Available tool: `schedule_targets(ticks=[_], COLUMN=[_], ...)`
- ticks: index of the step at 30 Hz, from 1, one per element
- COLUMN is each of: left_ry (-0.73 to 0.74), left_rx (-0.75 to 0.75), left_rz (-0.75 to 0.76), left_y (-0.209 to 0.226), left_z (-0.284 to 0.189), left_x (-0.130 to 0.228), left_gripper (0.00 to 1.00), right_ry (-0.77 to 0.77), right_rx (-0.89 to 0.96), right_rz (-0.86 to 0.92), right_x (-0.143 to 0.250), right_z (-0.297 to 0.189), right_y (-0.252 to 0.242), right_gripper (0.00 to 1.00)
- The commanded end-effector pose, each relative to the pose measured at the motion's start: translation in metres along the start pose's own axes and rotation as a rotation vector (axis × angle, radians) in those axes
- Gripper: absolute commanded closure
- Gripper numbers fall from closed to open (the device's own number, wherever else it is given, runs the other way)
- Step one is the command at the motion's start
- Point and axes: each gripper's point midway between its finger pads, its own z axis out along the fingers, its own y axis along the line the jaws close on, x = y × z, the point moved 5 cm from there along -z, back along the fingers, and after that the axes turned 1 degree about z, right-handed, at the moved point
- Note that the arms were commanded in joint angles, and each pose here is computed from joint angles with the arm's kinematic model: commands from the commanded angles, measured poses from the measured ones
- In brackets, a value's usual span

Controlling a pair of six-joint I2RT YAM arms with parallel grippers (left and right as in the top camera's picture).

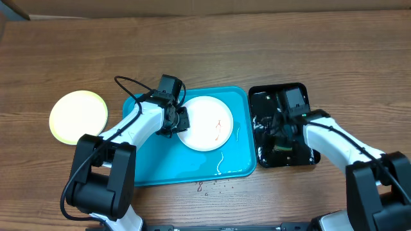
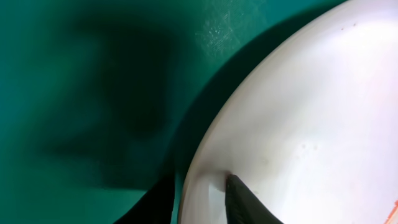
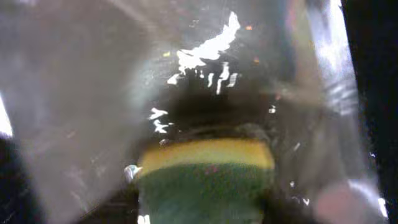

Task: Clean dirty plates on tray and stack at the side
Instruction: 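Grasp the green sponge in the black tray with the right gripper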

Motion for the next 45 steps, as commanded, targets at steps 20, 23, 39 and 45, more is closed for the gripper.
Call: schedule_targets(ticks=[20,23,39,45], left_ry=[0.101,0.087,0.079,0.166], left_rx=[-0.071,-0.079,-0.127,-0.104], left_rz=[-0.038,-0.026,0.012,-0.026], left_y=[0.017,0.019,0.023,0.018], left_z=[0.029,0.028,0.014,0.013], left_x=[0.027,0.023,0.008,0.026], left_gripper=[0.58,0.5,0.9,0.93], right_ry=[0.135,0.125,0.117,0.123], right_rx=[0.078,0.072,0.067,0.071], right_rz=[-0.007,-0.007,-0.006,-0.007], right_x=[0.012,0.02,0.025,0.026], right_z=[-0.021,-0.01,-0.004,-0.004], right_y=[-0.01,-0.013,-0.015,-0.016], right_gripper=[0.18,0.19,0.22,0.26])
